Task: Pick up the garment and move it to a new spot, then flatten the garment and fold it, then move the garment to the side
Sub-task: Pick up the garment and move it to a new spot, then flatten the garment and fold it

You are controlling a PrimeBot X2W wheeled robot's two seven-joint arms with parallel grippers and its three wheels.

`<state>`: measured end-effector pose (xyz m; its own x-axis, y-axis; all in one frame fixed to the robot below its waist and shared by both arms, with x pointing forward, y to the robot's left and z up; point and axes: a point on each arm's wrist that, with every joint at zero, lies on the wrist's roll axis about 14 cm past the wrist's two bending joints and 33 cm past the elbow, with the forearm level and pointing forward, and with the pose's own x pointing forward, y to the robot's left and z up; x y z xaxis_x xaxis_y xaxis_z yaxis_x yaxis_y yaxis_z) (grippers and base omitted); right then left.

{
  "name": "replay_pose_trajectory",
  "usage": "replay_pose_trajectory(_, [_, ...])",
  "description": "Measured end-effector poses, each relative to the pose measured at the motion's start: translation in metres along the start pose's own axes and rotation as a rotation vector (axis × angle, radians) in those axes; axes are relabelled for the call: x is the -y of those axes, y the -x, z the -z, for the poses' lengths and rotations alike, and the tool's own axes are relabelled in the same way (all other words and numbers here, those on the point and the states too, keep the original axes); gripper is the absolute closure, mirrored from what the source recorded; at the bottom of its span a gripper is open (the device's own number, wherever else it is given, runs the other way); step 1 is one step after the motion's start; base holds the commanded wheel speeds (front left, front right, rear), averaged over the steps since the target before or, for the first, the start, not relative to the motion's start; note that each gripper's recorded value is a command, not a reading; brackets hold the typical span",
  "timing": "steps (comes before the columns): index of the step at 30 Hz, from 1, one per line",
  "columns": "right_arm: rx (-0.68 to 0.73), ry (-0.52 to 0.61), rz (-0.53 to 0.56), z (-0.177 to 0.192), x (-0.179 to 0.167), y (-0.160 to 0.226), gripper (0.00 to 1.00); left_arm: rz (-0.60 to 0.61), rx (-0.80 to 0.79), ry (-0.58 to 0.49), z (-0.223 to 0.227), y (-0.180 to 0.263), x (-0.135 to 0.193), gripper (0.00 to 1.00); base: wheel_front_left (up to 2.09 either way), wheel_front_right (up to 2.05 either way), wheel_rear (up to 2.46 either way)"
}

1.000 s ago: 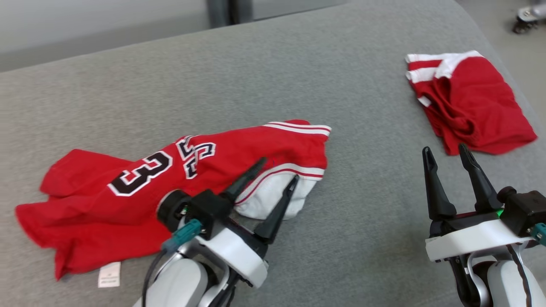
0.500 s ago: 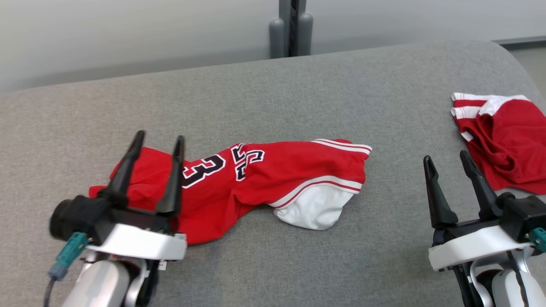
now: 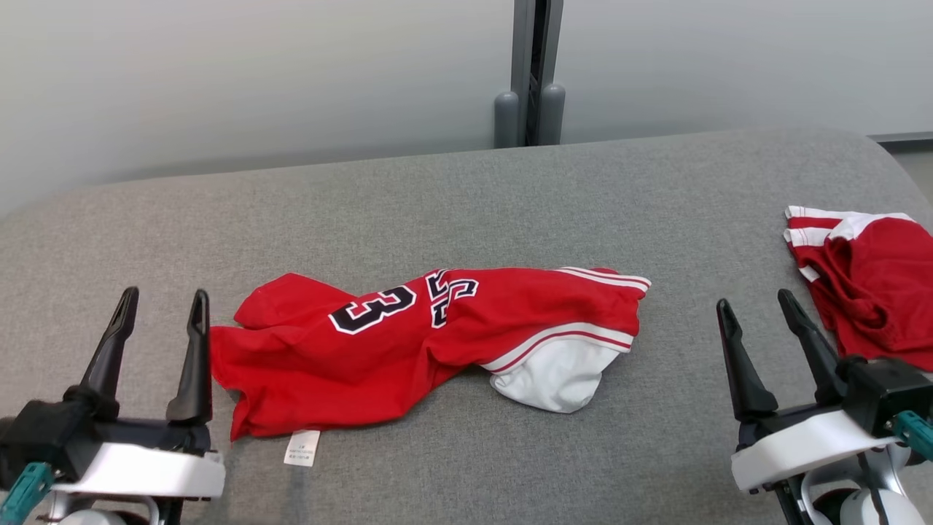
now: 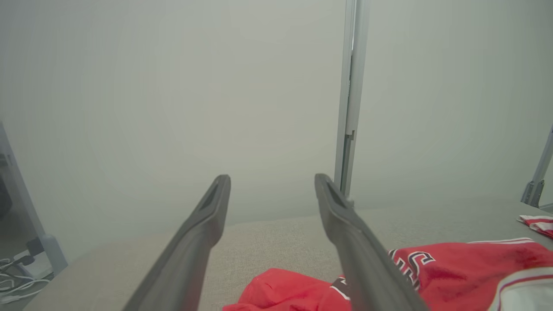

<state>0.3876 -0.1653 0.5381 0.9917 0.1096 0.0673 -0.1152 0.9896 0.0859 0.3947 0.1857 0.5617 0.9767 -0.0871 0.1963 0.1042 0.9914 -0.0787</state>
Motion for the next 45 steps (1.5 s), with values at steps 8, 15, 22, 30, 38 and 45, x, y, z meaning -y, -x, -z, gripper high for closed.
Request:
replay_pose_trajectory(8, [-0.009,0.007,0.004,-0.001,0.0,0.012,0.0,-0.021,-0.044,-0.009,0.007,0.022,-0.013,0.0,0.0,0.0,0.0])
replay_pose_trajectory(15, [-0.021,0.006,0.019,0.001,0.004,0.022,0.0,-0.021,-0.102,0.003,0.02,0.037,-0.012,0.0,0.0,0.0,0.0])
replay_pose_trajectory(22, [-0.031,0.006,0.028,0.004,0.006,0.026,0.0,-0.023,-0.135,0.013,0.026,0.042,-0.01,0.0,0.0,0.0,0.0])
replay_pose_trajectory(30, [-0.031,0.006,0.026,0.004,0.006,0.025,0.0,-0.025,-0.148,0.017,0.029,0.044,-0.01,0.0,0.0,0.0,0.0])
replay_pose_trajectory(38, [-0.033,0.006,0.025,0.004,0.005,0.024,0.0,-0.032,-0.159,0.016,0.032,0.044,-0.011,0.0,0.0,0.0,0.0])
replay_pose_trajectory(45, [-0.034,0.005,0.024,0.005,0.005,0.023,0.0,-0.039,-0.164,0.018,0.034,0.044,-0.013,0.0,0.0,0.0,0.0])
